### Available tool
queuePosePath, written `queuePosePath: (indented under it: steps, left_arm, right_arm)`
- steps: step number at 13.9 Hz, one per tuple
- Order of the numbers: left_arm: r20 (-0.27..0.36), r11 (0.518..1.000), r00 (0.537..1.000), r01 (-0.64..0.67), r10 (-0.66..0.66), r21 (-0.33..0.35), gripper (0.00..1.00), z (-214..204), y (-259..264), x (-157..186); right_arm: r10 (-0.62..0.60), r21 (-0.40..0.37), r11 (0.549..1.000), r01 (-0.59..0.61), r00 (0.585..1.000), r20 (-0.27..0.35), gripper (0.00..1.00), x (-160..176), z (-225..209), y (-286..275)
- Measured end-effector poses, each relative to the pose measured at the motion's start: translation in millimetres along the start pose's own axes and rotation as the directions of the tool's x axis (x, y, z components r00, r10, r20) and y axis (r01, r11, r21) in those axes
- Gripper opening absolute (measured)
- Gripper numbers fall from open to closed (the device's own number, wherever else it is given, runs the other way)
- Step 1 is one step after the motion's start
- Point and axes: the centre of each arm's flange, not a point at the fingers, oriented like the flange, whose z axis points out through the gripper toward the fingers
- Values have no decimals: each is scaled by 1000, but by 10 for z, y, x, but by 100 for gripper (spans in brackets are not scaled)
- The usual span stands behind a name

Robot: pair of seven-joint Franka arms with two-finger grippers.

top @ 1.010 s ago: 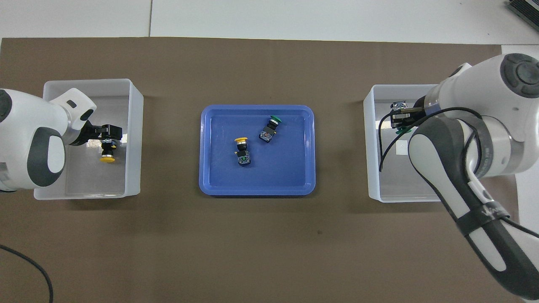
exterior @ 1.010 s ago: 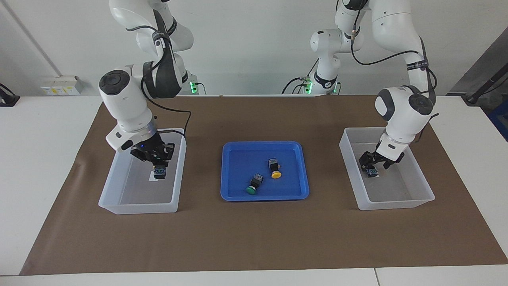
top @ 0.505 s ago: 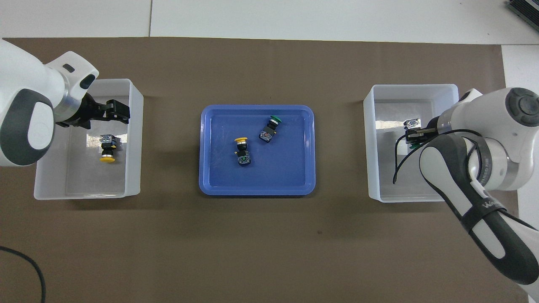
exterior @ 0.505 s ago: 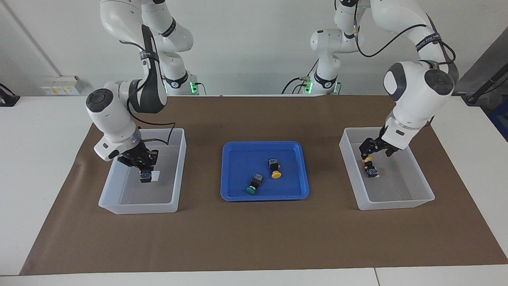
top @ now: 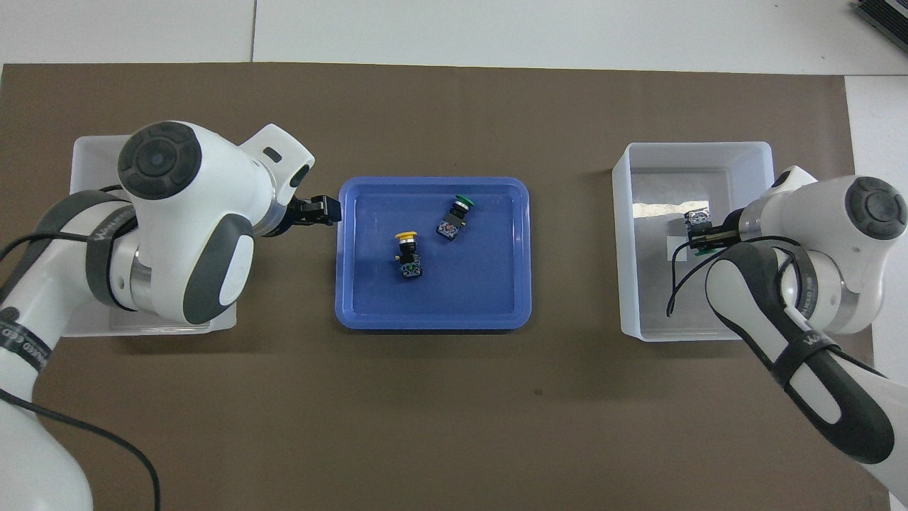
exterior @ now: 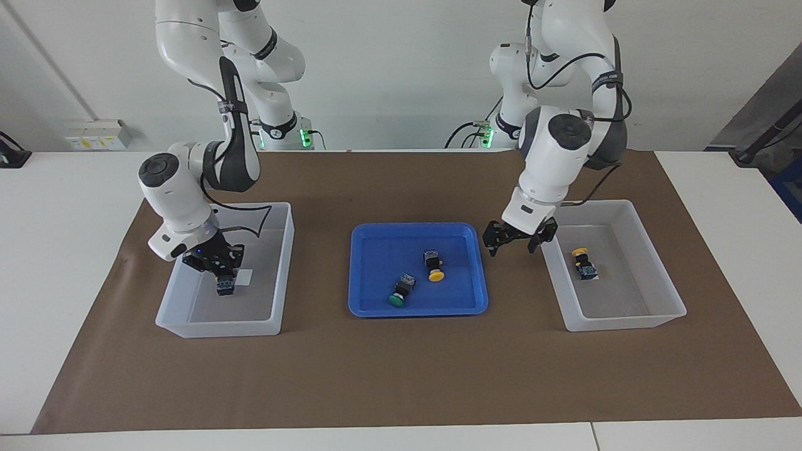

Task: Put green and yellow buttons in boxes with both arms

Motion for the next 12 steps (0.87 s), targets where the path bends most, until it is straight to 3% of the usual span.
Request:
queuePosePath:
  steps: [4, 6, 9, 12]
  left_arm:
    - [-20, 998, 999, -47, 47, -44, 100, 163, 502, -290]
    - [-45, 996, 996, -74, 71, -58, 100, 302, 671, -419]
    - [-71, 994, 994, -89, 84, -70, 100, 585, 797, -479]
    - [-107, 993, 992, -72, 62, -91, 100, 934, 932, -491]
  right_arm:
    - [-4, -2, 1000, 4, 1000, -15, 85, 27, -15, -19]
    - [-22, -2, 1000, 22, 999, -38, 100, 111, -137, -112]
    - [-48, 7, 999, 48, 998, -34, 100, 303, -558, -392]
    - [38, 21, 999, -37, 999, -33, 100, 447, -918, -828]
